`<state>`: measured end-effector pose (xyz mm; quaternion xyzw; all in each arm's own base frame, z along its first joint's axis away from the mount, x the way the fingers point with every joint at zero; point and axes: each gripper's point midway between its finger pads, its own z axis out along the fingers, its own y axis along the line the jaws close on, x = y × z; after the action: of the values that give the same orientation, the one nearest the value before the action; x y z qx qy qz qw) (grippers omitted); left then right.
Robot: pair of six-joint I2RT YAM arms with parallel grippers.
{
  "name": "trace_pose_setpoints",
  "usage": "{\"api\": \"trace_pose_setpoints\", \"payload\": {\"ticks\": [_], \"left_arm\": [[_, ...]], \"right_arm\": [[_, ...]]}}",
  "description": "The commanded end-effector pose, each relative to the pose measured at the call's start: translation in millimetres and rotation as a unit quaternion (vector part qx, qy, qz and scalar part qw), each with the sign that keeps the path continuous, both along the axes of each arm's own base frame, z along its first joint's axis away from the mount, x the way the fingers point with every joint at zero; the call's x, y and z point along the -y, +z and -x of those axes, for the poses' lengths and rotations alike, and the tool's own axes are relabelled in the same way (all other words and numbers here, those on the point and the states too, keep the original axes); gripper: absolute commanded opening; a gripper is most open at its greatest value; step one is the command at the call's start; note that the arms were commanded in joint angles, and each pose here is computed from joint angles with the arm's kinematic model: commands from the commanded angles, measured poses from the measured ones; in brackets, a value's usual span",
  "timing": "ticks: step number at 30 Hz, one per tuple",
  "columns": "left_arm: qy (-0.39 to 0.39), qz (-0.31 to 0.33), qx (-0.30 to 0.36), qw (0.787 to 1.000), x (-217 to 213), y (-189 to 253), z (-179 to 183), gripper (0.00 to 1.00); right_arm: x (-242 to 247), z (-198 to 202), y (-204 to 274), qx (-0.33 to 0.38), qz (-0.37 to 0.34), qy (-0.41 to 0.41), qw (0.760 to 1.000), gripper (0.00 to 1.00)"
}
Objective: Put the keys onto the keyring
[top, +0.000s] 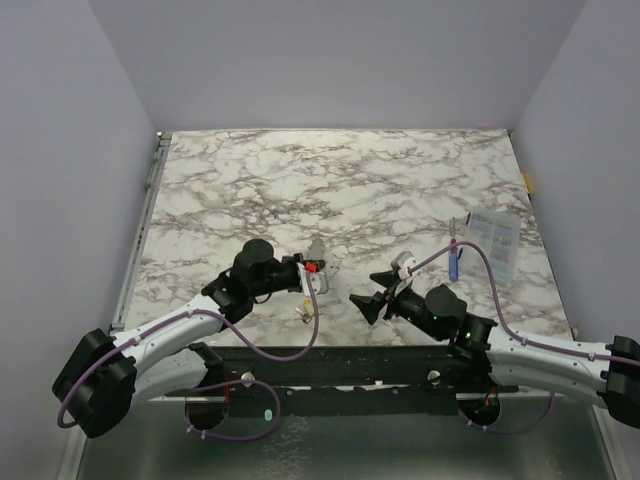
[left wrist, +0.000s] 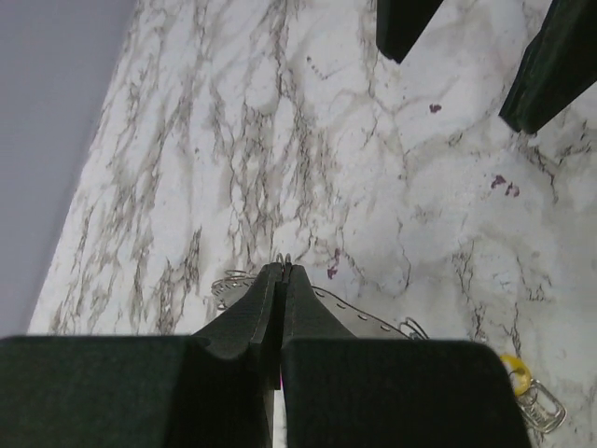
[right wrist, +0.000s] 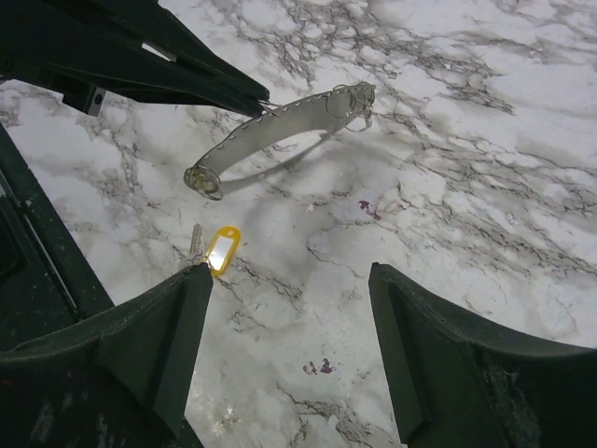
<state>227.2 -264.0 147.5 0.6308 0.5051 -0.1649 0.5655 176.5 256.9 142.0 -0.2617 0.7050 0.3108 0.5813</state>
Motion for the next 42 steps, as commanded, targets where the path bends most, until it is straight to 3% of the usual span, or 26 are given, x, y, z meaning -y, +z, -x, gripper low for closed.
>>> {"api": "trace_pose_setpoints", "payload": {"ticks": [1,6,10,18,26,42], "left_arm": [[-0.047,0.114,0.019,0.992,23.2,48.7,16.3,0.00],[-0.077,0.158,0.007,0.984,34.4,62.5,34.6,0.00],[-0.103,0.176,0.004,0.979,40.1,71.4,49.6,0.00],[-0.142,0.234,0.004,0.962,39.9,98.3,74.4,0.00],[-0.177,0.290,-0.006,0.941,40.0,118.9,96.2,0.00],[-0.212,0.290,-0.024,0.933,45.6,116.7,112.9,0.00]], "right_arm": [[-8.8,2.2,35.2,0.053,-0.022,0.028,0.998,0.79],[-13.7,14.7,56.6,0.113,-0.026,0.079,0.990,0.79],[-8.3,15.5,80.9,0.166,-0.060,0.074,0.981,0.78],[-17.9,30.1,98.5,0.245,-0.050,0.131,0.959,0.74],[-32.0,28.0,85.2,0.255,0.009,0.162,0.953,0.62],[-30.3,37.1,105.1,0.272,-0.002,0.179,0.945,0.43]]}}
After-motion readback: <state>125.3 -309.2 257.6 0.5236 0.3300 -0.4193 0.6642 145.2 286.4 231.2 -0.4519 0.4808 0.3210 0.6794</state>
